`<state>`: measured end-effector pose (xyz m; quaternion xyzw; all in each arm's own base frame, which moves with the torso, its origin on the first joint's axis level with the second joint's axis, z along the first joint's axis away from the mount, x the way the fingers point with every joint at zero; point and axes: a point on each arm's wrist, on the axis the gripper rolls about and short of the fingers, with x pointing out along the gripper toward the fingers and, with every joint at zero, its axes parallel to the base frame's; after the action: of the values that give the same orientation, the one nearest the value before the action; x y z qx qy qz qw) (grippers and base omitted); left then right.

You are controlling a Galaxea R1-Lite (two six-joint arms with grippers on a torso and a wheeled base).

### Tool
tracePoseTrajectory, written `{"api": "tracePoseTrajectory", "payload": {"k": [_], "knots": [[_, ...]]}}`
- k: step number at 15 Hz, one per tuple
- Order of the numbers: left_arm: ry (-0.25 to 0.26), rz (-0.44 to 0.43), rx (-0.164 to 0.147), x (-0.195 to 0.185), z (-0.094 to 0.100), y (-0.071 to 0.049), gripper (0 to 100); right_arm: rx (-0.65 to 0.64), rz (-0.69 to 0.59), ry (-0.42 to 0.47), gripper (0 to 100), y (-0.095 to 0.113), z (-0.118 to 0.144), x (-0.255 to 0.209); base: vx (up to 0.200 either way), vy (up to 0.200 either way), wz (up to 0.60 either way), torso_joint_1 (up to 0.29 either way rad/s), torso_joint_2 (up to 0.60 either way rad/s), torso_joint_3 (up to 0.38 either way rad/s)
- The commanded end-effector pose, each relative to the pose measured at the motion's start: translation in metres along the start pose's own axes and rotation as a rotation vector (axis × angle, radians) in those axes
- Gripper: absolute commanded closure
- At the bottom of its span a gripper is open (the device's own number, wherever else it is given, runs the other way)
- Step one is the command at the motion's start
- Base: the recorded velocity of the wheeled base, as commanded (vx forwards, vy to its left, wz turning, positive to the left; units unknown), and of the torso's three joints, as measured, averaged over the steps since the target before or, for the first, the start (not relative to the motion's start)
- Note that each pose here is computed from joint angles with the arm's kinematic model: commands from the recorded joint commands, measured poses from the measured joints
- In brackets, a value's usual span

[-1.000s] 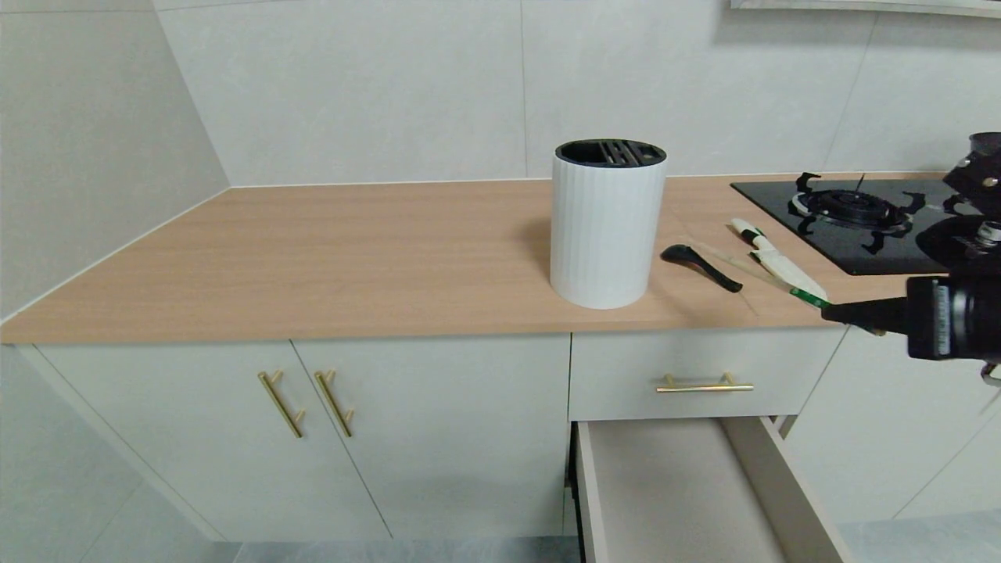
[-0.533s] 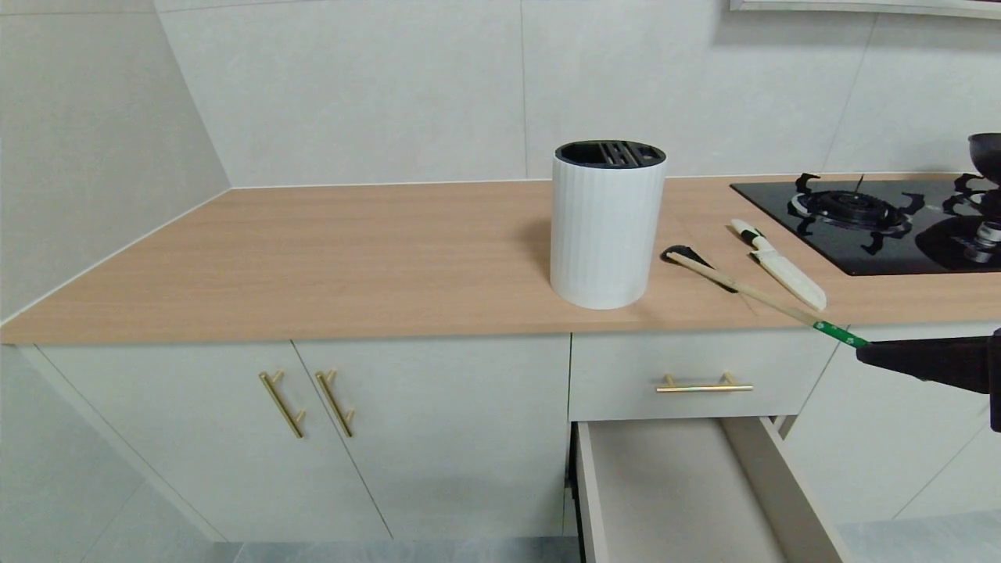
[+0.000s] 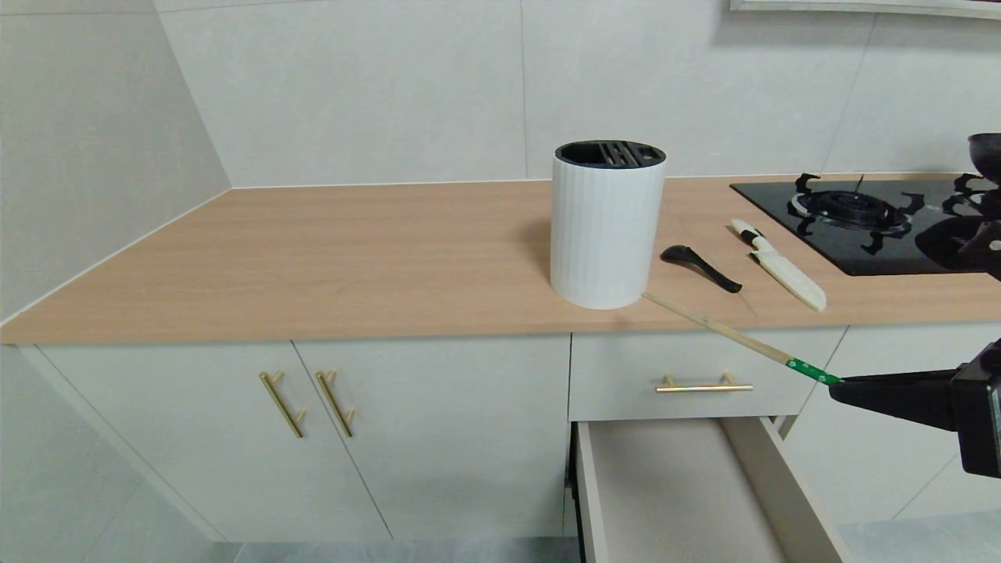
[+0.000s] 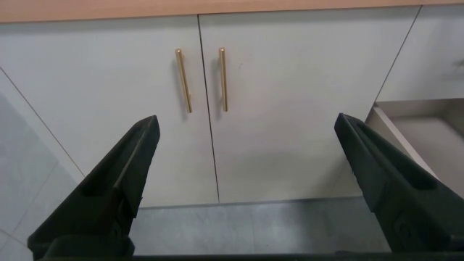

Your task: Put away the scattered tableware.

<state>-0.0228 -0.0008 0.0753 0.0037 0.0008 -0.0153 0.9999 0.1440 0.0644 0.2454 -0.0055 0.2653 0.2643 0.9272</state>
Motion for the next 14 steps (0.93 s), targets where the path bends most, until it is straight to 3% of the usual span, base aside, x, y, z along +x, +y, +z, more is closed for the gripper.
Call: {"api": "tracePoseTrajectory", "payload": {"k": [1,5,14], "knots": [[0.0,0.0,0.0,0.0,0.0,0.0,0,0.002,0.004,0.029,100,0.0,-0.002,0.007,0.0,0.0,0.0,0.0,0.0,0.0],[0.0,0.0,-0.001,0.0,0.0,0.0,0,-0.015,0.015,0.048,100,0.001,-0.005,0.011,0.0,0.0,0.0,-0.051,0.13,0.074],[0.0,0.0,-0.001,0.0,0.0,0.0,0,-0.003,0.016,0.129,100,-0.001,-0.009,0.032,0.0,0.0,0.0,-0.168,0.45,0.275]]}}
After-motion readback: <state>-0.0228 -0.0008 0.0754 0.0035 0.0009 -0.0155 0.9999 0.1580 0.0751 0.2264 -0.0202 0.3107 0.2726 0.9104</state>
